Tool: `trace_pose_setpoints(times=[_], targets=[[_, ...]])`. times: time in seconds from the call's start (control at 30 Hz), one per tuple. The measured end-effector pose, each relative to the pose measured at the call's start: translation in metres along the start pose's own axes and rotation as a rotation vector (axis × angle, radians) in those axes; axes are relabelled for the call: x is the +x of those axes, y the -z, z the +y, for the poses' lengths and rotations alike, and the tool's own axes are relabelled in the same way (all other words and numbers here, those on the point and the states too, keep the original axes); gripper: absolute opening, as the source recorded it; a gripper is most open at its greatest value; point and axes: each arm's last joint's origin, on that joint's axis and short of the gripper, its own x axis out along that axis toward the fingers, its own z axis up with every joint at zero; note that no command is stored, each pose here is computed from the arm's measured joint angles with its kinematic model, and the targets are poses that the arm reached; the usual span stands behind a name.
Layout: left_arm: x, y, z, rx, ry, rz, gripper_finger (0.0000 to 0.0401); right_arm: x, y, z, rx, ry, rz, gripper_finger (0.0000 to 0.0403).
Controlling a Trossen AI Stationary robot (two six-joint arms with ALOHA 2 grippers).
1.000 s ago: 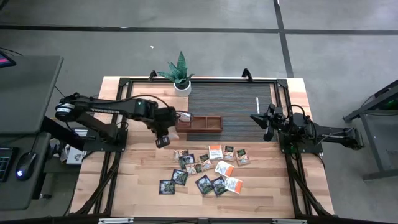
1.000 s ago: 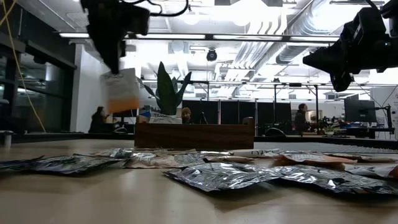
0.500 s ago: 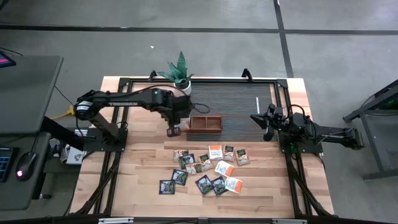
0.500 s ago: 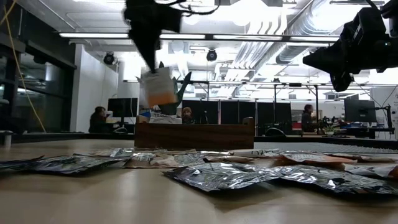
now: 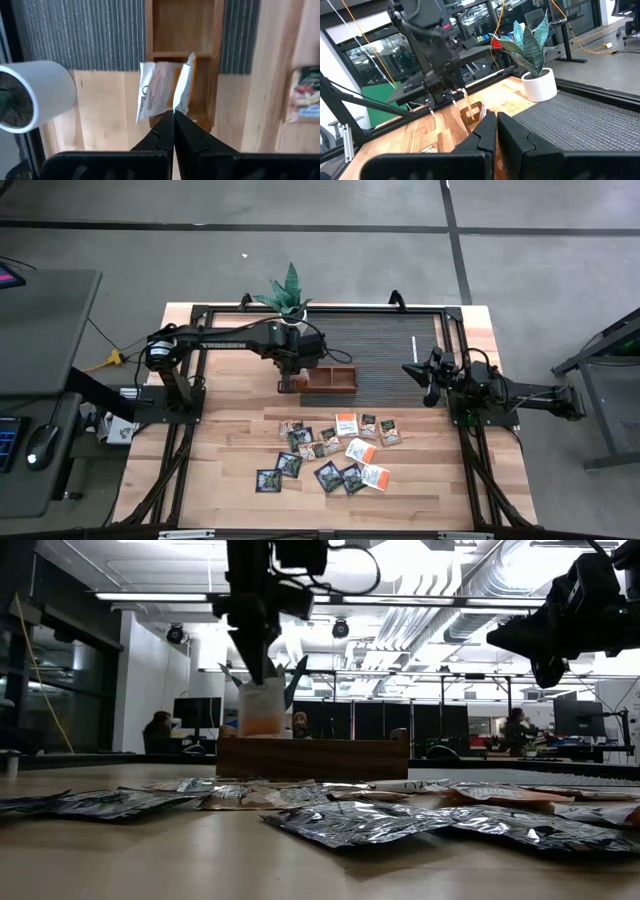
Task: Pick & Place Tea
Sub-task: Put the orange tea bag into the left section of the wooden organizer
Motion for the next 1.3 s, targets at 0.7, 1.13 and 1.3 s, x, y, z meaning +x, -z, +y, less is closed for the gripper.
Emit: trace_pose_setpoints(times=[0.7, 1.13, 1.3], targets=[[0.027, -0.004, 0.009, -0.009, -0.027, 0.088, 0.0, 0.0, 0.0, 0.0, 0.0, 0.0, 0.0, 0.0012], [0.031, -0.003, 0.018, -0.033, 0.022, 0.083, 0.0, 0.0, 0.0, 0.0, 0.0, 0.0, 0.0, 0.0012], [0.044, -0.004, 0.017, -0.03, 0.046, 0.125, 0.0, 0.0, 0.0, 0.0, 0.0, 0.0, 0.0, 0.0012]])
